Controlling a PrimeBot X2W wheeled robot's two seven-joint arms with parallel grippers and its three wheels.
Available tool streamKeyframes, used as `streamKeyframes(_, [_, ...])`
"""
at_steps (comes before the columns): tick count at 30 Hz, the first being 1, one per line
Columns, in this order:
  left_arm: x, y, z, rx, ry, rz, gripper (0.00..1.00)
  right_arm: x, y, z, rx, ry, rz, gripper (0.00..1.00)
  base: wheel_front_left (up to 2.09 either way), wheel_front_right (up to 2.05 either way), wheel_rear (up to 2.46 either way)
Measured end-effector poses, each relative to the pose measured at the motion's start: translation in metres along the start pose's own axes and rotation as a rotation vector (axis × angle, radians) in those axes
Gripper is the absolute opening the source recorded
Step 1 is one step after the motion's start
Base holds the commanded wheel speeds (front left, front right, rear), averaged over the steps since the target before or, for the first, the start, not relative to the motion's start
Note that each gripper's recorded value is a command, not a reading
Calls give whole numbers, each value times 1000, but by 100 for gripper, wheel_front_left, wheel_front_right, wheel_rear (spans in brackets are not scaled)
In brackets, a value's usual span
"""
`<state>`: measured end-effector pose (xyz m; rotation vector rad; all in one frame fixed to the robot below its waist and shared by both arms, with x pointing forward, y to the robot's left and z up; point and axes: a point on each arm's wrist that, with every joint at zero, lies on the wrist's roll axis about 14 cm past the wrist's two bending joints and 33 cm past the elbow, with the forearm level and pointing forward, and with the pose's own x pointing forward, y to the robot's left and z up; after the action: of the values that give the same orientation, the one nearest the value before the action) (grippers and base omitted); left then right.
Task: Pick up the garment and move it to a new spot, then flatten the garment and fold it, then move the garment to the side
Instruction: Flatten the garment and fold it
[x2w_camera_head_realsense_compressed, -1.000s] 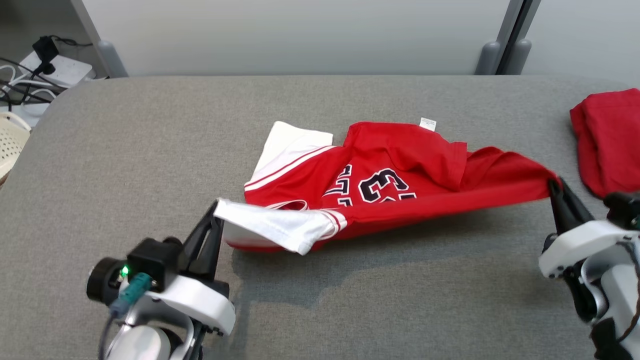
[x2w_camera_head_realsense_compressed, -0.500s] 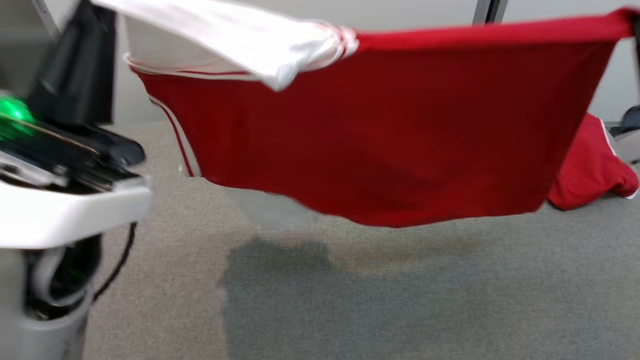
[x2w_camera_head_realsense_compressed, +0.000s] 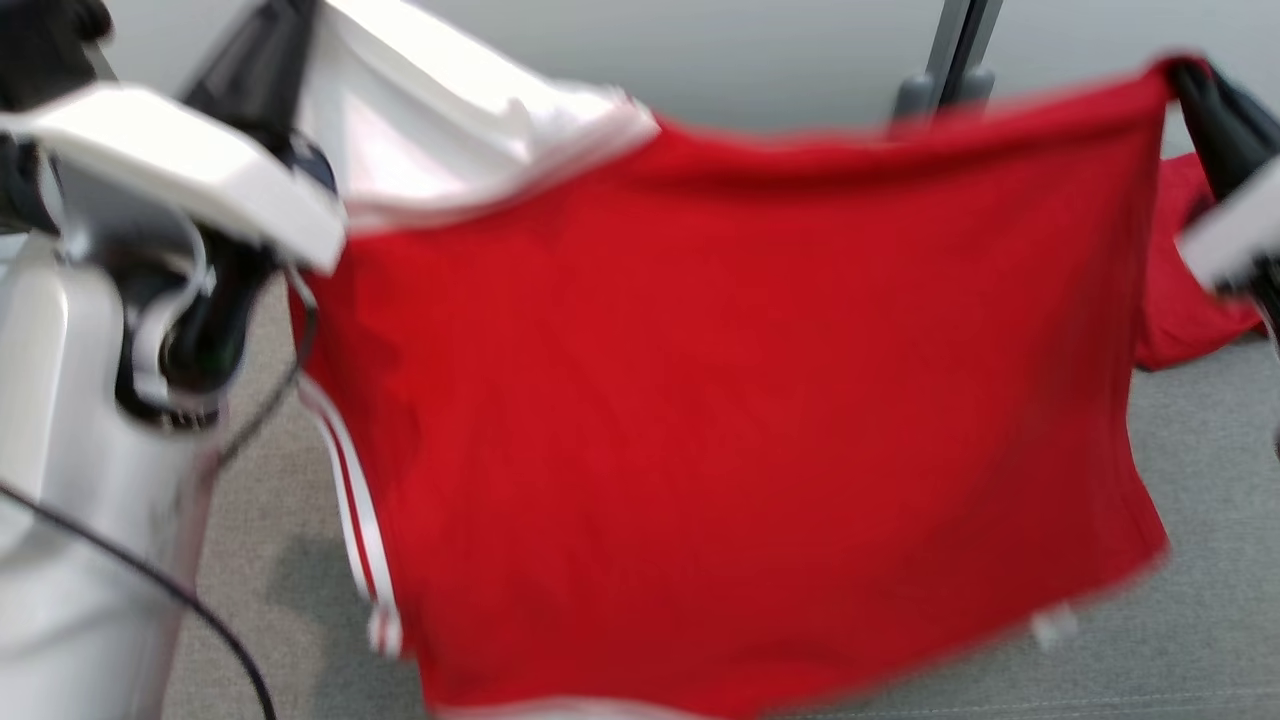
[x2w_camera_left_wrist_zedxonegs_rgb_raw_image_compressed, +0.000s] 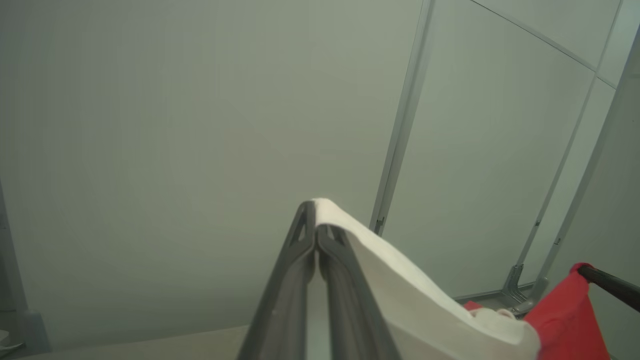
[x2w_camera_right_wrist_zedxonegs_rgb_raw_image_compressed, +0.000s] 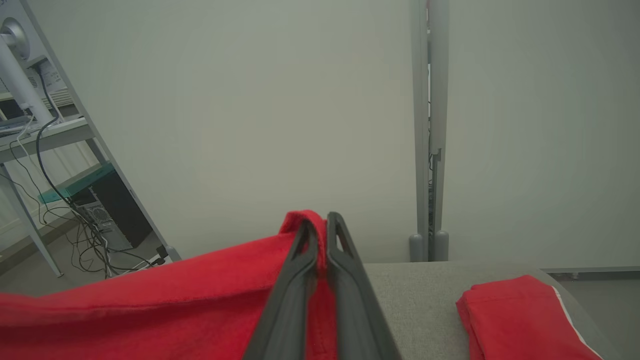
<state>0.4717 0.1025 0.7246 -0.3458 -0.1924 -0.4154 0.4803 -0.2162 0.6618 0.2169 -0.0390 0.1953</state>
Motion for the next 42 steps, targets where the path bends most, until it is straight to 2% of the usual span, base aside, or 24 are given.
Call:
streamKeyframes(1, [0,0,0,0,0,0,0,0,0,0,0,0,0,0,0,0,0])
streamKeyframes(2, [27,21,10,98,-87,47,0,37,11,14,-40,-47,-2,0,0,0,0])
streamKeyframes(3, [38,23,25,136,-153,50,0,51,17,33,-45,-114,-5,0,0,0,0])
streamKeyframes(6, [58,6,91,252,-388,3,0,68,28,114,-69,-393,-22,0,0,0,0])
streamKeyframes(8, [64,-17,141,275,-547,-71,0,72,31,166,-91,-556,-33,0,0,0,0])
streamKeyframes(10, [68,-16,141,267,-550,-80,0,79,29,163,-92,-537,-42,0,0,0,0])
streamKeyframes(11, [77,-2,115,248,-484,-67,0,94,16,125,-80,-424,-72,0,0,0,0])
streamKeyframes(12, [77,-2,115,248,-484,-67,0,94,16,125,-80,-424,-72,0,0,0,0])
streamKeyframes(14, [82,19,58,201,-354,-36,0,106,-3,53,-57,-207,-115,0,0,0,0])
streamKeyframes(15, [80,30,23,179,-273,-15,0,107,-13,16,-49,-105,-136,0,0,0,0])
streamKeyframes(16, [71,49,-52,116,-110,19,0,102,-31,-51,1,49,-179,0,0,0,0])
streamKeyframes(20, [32,77,-177,8,168,91,0,84,-60,-149,83,249,-263,0,0,0,0])
streamKeyframes(25, [-13,89,-258,-66,355,139,0,42,-83,-237,246,401,-383,0,0,0,0])
streamKeyframes(27, [-31,83,-272,-64,401,124,0,19,-87,-258,308,440,-427,0,0,0,0])
streamKeyframes(32, [-69,82,-281,-27,455,104,0,-32,-90,-283,407,485,-492,0,0,0,0])
streamKeyframes(36, [-93,77,-285,-14,484,99,0,-55,-91,-282,460,472,-509,0,0,0,0])
streamKeyframes(42, [-107,67,-277,-4,470,99,0,-74,-88,-275,477,457,-504,0,0,0,0])
